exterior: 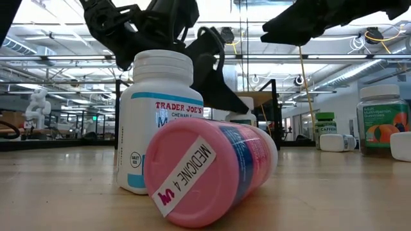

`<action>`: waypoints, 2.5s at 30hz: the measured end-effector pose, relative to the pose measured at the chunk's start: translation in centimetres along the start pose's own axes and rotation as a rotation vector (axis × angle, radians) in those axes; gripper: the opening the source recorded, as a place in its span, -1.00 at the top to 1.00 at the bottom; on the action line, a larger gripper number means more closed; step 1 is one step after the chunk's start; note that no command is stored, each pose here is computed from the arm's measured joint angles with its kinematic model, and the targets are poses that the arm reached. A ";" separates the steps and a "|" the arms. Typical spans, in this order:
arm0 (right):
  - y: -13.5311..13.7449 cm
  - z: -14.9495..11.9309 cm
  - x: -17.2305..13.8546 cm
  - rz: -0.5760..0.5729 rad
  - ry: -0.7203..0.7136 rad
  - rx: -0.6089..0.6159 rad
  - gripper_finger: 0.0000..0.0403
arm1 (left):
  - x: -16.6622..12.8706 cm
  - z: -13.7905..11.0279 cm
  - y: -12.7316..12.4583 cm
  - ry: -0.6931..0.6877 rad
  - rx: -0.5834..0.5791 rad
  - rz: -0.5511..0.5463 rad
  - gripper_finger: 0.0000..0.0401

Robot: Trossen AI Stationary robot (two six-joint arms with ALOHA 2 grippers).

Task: Pick and place medicine bottles onto shelf by color
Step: Put the white green medicine bottle on the shelf

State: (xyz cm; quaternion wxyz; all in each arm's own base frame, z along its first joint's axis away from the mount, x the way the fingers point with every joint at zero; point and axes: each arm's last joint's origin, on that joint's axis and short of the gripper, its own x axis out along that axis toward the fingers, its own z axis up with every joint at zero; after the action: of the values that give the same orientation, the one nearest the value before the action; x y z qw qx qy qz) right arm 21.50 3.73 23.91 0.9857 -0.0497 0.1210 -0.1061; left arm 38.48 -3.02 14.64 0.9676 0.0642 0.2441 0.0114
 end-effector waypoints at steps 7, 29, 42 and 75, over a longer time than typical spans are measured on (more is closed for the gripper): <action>0.0 0.0 0.0 0.000 0.001 -0.005 -0.40 | -1.2 1.4 1.1 -0.030 -0.046 0.022 0.03; 0.0 0.3 0.0 0.001 -0.027 -0.018 -0.40 | -12.7 12.4 17.7 0.042 -0.114 0.594 -0.04; 0.0 0.0 0.0 0.001 0.001 -0.024 -0.40 | -11.0 9.5 19.7 0.147 -0.199 0.571 -0.11; -3.6 1.7 1.2 -0.072 -0.166 0.061 -0.40 | -17.2 13.9 14.7 0.026 -0.054 0.507 -0.87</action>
State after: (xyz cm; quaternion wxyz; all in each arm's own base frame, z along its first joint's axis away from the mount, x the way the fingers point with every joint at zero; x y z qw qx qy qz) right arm 22.32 0.10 25.71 0.9890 -0.0325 0.0335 -0.1405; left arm 30.09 8.95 36.74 0.9319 0.0972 0.2322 0.2611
